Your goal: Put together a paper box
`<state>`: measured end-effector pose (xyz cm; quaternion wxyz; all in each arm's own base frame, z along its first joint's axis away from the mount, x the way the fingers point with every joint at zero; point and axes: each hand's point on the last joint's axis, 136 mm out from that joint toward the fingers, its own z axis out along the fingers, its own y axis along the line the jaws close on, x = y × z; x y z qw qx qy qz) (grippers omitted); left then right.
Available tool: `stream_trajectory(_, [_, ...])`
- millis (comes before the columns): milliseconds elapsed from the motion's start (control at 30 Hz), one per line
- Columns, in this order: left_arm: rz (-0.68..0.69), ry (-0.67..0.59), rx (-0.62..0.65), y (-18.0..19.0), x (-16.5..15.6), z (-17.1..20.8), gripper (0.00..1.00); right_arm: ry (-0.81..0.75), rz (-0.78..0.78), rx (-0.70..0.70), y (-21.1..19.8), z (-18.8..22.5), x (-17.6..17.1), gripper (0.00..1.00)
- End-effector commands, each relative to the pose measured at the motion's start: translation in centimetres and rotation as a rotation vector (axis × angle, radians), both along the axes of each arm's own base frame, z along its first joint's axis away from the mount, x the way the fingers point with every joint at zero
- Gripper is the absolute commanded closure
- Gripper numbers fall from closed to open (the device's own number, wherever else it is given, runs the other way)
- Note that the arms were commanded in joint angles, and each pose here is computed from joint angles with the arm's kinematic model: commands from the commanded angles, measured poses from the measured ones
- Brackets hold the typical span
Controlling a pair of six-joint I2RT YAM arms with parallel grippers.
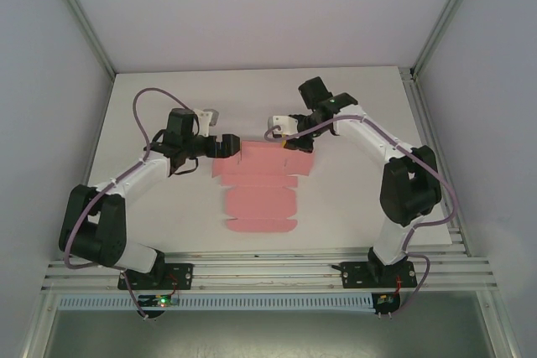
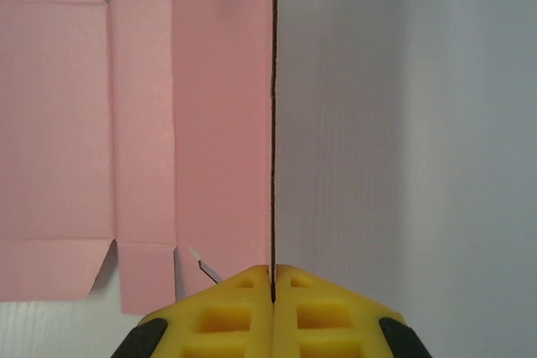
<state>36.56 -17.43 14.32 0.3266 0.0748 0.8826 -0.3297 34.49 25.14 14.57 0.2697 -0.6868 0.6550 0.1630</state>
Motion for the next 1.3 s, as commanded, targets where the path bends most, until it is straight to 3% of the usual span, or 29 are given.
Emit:
stream_trajectory(0, [0.074, -0.02, -0.063, 0.1, 1.5, 0.1, 0.0, -0.138, -0.083, 0.104, 2.1, 1.2, 1.4, 1.0])
stream_trajectory(167, [0.176, 0.033, -0.083, 0.9, 2.1, -1.9, 0.0, -0.371, -0.303, 0.243, 1.9, 3.6, 4.7, 1.0])
stream_trajectory(267, [0.218, 0.052, -0.133, 0.7, 3.0, -2.9, 0.0, -0.451, -0.309, 0.283, 2.4, 3.5, 3.9, 1.0])
stream_trajectory(567, [0.311, 0.101, -0.033, 2.6, 3.2, -4.3, 0.0, -0.704, -0.242, -0.055, 2.1, -1.1, 2.6, 1.0])
stream_trajectory(800, [0.385, 0.137, 0.048, 4.5, 2.1, -4.7, 0.0, -0.876, -0.175, -0.148, 2.4, -2.6, 2.0, 1.0])
stream_trajectory(1067, [0.372, 0.167, 0.013, 5.0, -0.1, -3.1, 0.0, -0.834, -0.261, -0.044, 2.4, -0.6, 2.1, 1.0])
stream_trajectory(1267, [0.561, 0.223, 0.056, 10.0, -2.7, -3.5, 0.0, -0.74, -0.294, 0.045, 1.2, -0.1, 1.6, 1.0])
